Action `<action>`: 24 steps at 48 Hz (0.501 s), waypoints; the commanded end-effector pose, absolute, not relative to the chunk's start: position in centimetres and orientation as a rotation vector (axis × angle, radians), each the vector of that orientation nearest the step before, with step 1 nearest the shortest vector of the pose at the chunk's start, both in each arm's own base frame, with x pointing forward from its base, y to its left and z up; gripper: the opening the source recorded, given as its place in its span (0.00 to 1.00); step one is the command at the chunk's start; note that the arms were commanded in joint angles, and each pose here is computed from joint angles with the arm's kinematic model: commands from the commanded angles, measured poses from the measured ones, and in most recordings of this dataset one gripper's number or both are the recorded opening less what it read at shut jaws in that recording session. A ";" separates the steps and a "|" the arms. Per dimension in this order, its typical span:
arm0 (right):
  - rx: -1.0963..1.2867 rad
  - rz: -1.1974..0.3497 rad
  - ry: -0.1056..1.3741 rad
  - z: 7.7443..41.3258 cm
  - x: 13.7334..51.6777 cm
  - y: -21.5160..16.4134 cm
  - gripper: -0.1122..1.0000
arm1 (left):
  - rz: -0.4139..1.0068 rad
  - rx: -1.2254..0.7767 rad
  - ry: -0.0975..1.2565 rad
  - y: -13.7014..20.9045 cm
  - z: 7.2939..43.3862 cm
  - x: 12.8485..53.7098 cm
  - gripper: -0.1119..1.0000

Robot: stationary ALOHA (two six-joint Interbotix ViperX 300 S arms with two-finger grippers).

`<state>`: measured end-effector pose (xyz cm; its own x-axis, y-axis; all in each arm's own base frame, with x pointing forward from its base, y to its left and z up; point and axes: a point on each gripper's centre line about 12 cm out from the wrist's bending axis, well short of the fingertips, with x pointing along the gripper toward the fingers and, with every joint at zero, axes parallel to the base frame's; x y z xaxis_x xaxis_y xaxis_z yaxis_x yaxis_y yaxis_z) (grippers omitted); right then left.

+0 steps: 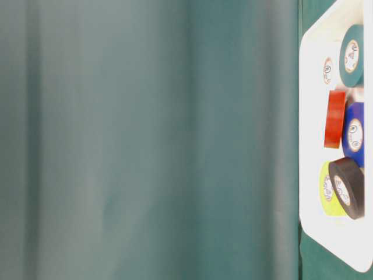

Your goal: Put the tape alternately from left to right into the white case.

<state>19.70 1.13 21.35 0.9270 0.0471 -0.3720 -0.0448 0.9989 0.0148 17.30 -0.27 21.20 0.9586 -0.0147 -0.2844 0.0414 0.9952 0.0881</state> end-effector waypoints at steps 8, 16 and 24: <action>0.013 0.042 0.334 21.7 18.8 0.9 0.71 | -0.017 0.088 0.254 -0.1 21.6 17.0 0.54; 0.017 0.020 0.312 21.5 17.9 0.5 0.71 | -0.003 0.088 0.239 0.1 21.6 16.5 0.54; 0.023 -0.006 0.284 21.2 17.0 0.0 0.71 | 0.012 0.086 0.232 0.4 21.3 16.0 0.54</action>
